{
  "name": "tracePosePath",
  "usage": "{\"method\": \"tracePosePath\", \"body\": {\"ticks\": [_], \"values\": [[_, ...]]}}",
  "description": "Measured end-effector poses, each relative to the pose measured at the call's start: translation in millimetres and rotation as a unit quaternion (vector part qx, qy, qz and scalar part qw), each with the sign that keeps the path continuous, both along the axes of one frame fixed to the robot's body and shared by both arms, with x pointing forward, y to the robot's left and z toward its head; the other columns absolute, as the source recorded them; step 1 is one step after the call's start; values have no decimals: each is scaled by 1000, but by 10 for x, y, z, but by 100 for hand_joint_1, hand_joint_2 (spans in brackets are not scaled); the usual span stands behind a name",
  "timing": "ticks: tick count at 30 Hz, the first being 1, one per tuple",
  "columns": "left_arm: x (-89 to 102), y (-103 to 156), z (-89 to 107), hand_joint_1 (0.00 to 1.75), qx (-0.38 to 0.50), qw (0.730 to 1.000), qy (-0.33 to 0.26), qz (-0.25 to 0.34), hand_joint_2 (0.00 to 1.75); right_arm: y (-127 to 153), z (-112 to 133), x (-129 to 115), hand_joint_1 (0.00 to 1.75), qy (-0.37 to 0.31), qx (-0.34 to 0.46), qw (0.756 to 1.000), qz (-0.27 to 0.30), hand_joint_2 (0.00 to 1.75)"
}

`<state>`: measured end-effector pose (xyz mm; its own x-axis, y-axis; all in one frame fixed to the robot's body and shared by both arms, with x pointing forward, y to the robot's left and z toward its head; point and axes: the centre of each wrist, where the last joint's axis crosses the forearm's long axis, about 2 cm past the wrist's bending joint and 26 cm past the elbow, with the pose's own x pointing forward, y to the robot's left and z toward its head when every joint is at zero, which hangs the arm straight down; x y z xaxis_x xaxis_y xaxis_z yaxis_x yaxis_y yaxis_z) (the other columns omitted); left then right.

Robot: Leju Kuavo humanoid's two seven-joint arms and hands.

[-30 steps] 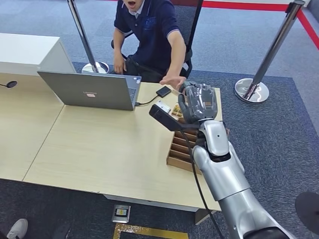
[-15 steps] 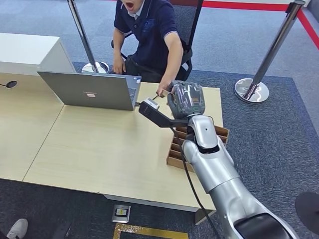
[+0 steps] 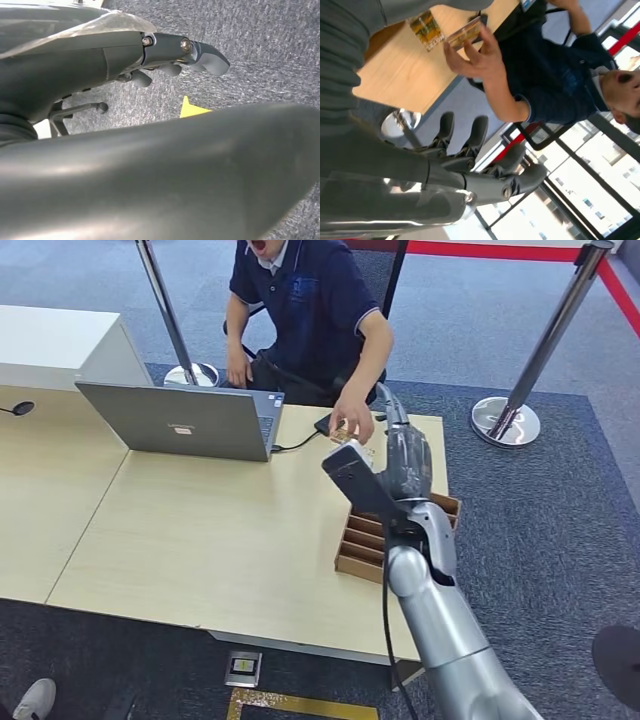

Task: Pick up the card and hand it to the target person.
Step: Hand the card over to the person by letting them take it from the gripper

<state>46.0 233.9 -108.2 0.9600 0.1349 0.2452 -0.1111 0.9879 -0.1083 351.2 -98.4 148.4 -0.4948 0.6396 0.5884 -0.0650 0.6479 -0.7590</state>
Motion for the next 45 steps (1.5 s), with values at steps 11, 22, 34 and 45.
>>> {"method": "tracePosePath", "body": {"ticks": [11,22,34,45], "values": [[-56,23,-9,0,1,1000,6,5,0,-839,-133,-1308,0,34,259,965,-38,0],[-84,32,-13,0,1,1000,17,21,0,-1768,-470,-2034,0,155,247,934,-205,0],[-81,-82,1,0,-1,999,25,22,0,-2330,-2368,-2784,0,541,168,645,-513,0],[-60,-110,7,0,-1,1000,28,14,0,-1602,-2549,-2881,0,731,133,527,-413,0]]}}
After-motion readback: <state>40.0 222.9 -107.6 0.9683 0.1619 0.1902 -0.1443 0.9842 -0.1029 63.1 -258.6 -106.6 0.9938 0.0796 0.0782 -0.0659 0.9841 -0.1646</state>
